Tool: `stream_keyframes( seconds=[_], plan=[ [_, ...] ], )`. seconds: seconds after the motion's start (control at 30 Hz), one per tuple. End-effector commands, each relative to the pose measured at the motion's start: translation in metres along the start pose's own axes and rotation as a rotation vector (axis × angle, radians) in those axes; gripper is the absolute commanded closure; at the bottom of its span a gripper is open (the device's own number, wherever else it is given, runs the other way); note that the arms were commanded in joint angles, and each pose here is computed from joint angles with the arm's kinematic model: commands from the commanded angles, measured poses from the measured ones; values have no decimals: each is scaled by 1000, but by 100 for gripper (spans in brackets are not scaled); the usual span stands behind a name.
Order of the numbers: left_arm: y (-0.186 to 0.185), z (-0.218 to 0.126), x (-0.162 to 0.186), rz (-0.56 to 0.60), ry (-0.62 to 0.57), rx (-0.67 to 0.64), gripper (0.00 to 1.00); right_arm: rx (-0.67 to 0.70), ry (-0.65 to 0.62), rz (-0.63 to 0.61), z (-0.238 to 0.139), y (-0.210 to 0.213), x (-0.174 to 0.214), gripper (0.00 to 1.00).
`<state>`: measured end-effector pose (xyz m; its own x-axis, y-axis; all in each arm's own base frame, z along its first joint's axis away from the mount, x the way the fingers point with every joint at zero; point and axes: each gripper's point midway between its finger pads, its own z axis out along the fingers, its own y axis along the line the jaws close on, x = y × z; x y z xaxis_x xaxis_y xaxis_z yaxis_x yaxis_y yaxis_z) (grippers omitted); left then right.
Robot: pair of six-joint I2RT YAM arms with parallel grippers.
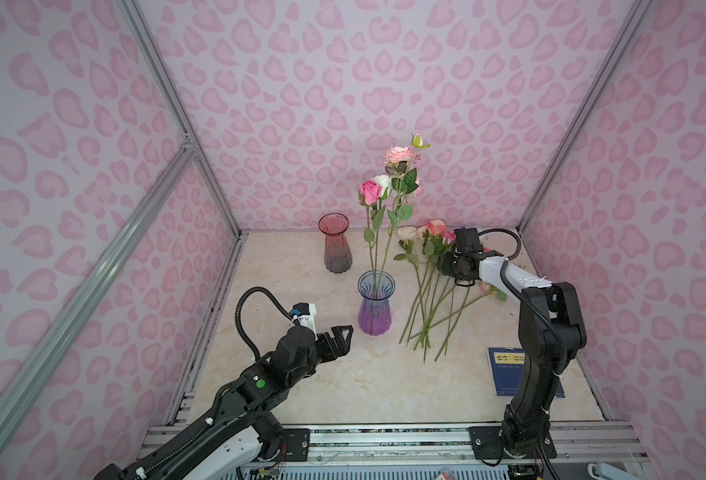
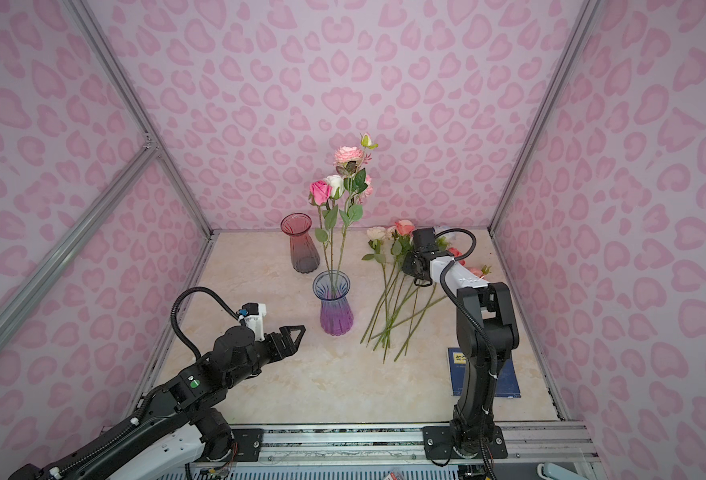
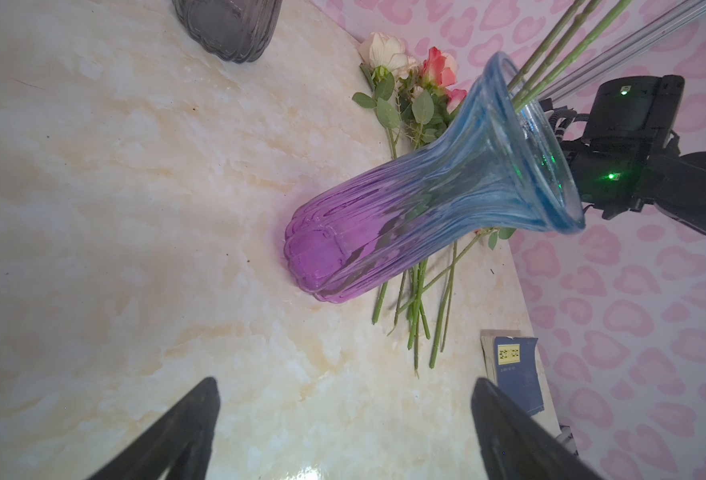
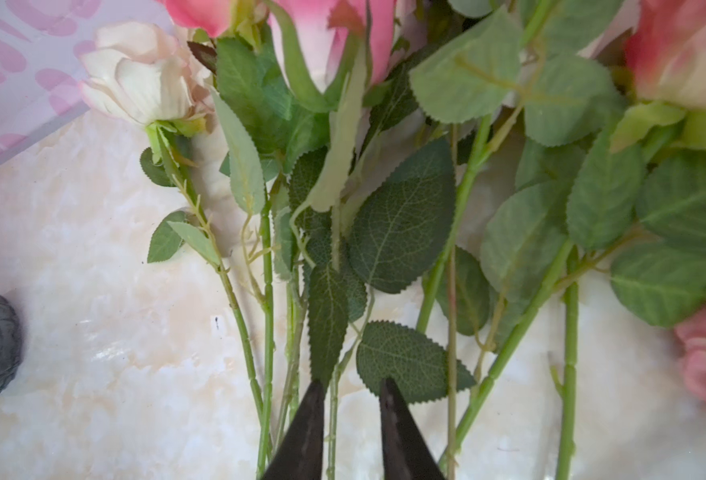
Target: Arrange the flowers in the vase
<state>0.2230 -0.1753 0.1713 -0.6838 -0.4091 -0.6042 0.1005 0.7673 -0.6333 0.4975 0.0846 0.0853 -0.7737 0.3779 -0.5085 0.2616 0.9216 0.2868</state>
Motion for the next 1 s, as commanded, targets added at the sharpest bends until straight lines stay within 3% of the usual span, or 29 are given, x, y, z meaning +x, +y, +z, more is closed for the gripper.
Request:
stream_keyframes(
  seconds=[0.0,0.37,0.73,0.97],
  plan=[
    [0,1,-3,8,-18,-3,5,0,44,-25,7,1,12,75],
    [0,1,-4,16,-17,-9,5,-38,96,-11,31,7,25,74],
    [3,0,-5,16,-21,-14,5,-63,100,5,35,9,26,96],
    [1,0,-7,18,-25,-13,5,-60,20,-8,7,10,11,100]
  ],
)
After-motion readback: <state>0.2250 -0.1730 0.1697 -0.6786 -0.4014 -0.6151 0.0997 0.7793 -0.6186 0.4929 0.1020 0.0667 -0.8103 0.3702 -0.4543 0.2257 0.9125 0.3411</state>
